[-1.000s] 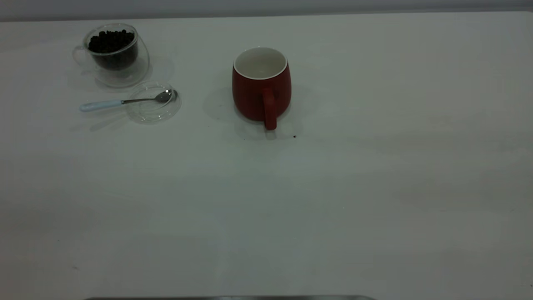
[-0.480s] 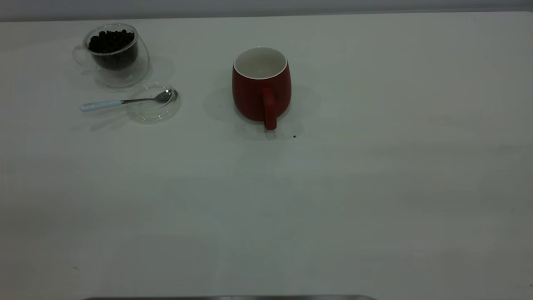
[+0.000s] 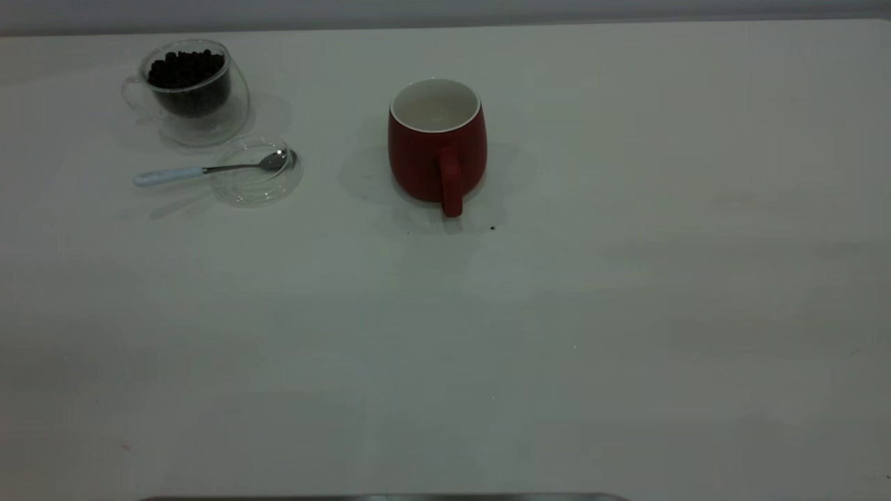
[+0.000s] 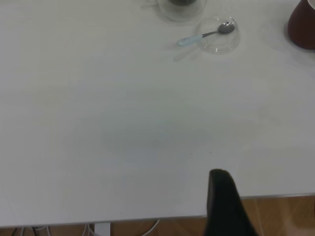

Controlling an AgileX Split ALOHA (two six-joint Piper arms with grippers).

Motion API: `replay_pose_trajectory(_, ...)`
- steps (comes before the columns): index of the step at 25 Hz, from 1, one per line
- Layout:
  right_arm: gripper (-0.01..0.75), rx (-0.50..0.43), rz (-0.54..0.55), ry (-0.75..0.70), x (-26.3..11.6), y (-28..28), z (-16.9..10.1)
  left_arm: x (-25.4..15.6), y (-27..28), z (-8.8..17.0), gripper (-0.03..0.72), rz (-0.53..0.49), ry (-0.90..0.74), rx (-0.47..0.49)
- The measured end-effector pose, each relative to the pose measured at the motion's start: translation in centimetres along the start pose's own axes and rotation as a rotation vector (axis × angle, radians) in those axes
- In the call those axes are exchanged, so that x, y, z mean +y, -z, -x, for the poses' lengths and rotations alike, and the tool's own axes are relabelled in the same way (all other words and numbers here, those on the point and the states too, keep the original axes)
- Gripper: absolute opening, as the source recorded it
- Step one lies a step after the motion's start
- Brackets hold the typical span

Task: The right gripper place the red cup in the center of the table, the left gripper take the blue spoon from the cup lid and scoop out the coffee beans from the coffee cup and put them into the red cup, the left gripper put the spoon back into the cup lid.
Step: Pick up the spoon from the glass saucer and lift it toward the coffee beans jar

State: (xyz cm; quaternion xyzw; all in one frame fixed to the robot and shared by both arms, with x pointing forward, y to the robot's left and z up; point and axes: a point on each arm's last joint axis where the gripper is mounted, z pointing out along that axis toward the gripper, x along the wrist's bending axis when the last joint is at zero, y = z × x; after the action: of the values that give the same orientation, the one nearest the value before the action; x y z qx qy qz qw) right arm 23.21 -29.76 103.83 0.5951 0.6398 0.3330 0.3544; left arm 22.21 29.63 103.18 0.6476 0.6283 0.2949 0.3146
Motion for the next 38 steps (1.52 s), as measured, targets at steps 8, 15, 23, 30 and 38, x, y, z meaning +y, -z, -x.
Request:
replay_pose_trajectory(8,0.479,-0.001,0.0,0.0,0.0,0.0,0.0,0.0,0.0,0.0,0.487,0.0,0.001,0.0)
replay_pose_trajectory(15,0.479,-0.001,0.0,0.0,0.0,0.0,0.0,0.0,0.0,0.0,0.487,0.0,0.001,0.0)
replay_pose_trajectory(23,0.479,-0.001,0.0,0.0,0.0,0.0,0.0,0.0,0.0,0.0,0.487,0.0,0.003,0.0)
replay_pose_trajectory(30,0.479,-0.001,0.0,0.0,0.0,0.0,0.0,2.8,0.2,-0.3,0.487,-0.005,0.135,0.023)
replay_pose_trajectory(38,0.479,-0.001,0.0,0.0,0.0,0.0,0.0,11.1,-4.7,-0.8,0.508,-0.227,0.077,0.034)
